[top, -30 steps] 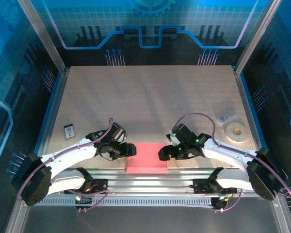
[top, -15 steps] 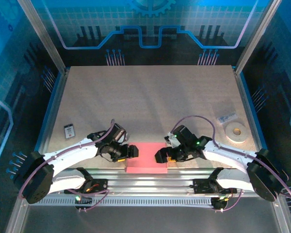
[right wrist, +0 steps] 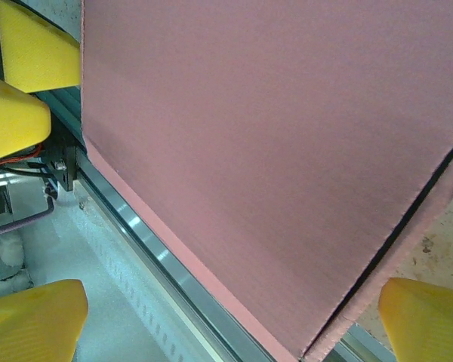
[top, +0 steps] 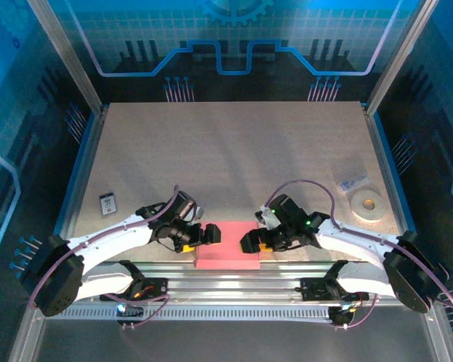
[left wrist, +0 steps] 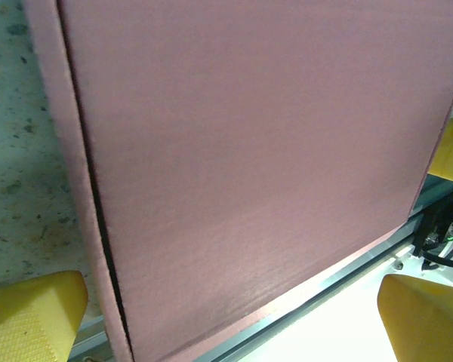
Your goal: Fold the paper box
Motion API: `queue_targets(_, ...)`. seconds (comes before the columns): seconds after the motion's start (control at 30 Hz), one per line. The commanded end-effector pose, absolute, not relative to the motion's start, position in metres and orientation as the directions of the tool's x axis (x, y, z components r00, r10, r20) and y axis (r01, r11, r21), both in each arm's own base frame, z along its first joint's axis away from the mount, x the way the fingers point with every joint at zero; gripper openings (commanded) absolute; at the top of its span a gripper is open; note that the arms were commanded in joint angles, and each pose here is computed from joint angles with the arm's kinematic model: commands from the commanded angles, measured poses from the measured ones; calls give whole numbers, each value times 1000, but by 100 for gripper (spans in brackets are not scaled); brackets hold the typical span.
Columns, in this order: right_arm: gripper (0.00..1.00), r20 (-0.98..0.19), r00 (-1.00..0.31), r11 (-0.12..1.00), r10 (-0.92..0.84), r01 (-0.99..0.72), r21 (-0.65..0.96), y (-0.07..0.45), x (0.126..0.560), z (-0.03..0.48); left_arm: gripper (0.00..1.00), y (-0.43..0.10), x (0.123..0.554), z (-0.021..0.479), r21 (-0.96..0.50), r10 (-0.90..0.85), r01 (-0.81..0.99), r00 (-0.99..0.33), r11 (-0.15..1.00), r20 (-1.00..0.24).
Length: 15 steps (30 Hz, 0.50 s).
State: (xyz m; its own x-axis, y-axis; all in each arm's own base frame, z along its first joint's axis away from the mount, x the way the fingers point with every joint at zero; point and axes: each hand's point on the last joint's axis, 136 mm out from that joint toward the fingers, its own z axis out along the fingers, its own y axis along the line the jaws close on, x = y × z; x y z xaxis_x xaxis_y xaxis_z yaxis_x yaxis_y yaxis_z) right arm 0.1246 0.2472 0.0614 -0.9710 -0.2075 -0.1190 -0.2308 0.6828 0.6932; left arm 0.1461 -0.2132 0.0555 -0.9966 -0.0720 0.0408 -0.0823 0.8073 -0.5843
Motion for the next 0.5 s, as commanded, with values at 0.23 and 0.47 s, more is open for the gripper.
queue_targets(0.23,100,-139,-976,652,-168,-216,726,250,129,74,99,-225,145,78,-671,-88,-109,-994,733,65)
queue_targets(0.47,100,-187,-979,611,-87,-200,766,241,145,107,99,-223,165,114,-765,-162,-137,-986,629,43)
